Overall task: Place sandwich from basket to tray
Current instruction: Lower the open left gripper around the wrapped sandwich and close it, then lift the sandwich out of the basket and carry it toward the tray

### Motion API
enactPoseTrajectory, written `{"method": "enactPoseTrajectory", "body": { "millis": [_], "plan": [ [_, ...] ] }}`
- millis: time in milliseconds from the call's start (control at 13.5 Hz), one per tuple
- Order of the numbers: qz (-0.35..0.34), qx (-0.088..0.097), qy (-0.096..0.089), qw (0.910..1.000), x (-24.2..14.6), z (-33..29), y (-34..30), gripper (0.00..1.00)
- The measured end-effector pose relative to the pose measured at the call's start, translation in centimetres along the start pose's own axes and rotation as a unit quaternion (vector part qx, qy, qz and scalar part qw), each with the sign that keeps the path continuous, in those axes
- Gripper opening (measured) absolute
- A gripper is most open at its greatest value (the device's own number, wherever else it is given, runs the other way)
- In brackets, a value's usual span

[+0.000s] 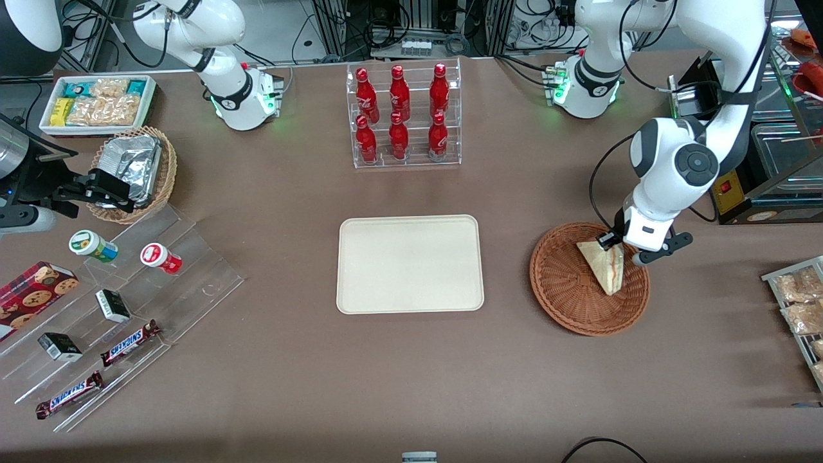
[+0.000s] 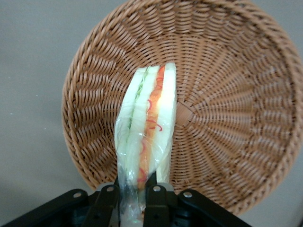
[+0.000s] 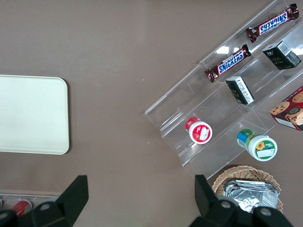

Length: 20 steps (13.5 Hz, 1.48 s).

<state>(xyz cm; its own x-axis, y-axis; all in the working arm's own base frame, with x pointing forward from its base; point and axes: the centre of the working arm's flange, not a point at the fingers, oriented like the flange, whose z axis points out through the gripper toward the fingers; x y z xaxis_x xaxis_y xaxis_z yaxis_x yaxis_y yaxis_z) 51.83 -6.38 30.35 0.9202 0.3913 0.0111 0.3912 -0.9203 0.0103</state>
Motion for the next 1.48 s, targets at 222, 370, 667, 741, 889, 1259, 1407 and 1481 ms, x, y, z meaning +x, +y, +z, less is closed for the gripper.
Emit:
{"method": "enactPoseTrajectory", "body": {
  "millis": [222, 370, 667, 741, 889, 1259, 1407, 1481],
  "plan": [
    [0.014, 0.010, -0.016, 0.9997, 1.0, -4.4, 2.0, 0.13],
    [0.032, 0.017, -0.018, 0.9992, 0.9, -6.3, 3.7, 0.13],
    [0.055, 0.014, -0.013, 0.9983, -0.9, -7.6, 7.4, 0.13],
    [0.058, 0.012, -0.011, 0.9982, -1.4, -8.0, 8.3, 0.13],
    [0.069, 0.008, -0.008, 0.9976, -2.6, -8.4, 10.3, 0.13],
    [0.144, 0.033, 0.005, 0.9889, -6.9, -7.3, 15.9, 0.13],
    [0.161, 0.033, 0.009, 0.9863, -8.2, -7.2, 18.0, 0.13],
    [0.163, 0.030, 0.010, 0.9861, -8.7, -7.2, 19.1, 0.13]
  ]
}}
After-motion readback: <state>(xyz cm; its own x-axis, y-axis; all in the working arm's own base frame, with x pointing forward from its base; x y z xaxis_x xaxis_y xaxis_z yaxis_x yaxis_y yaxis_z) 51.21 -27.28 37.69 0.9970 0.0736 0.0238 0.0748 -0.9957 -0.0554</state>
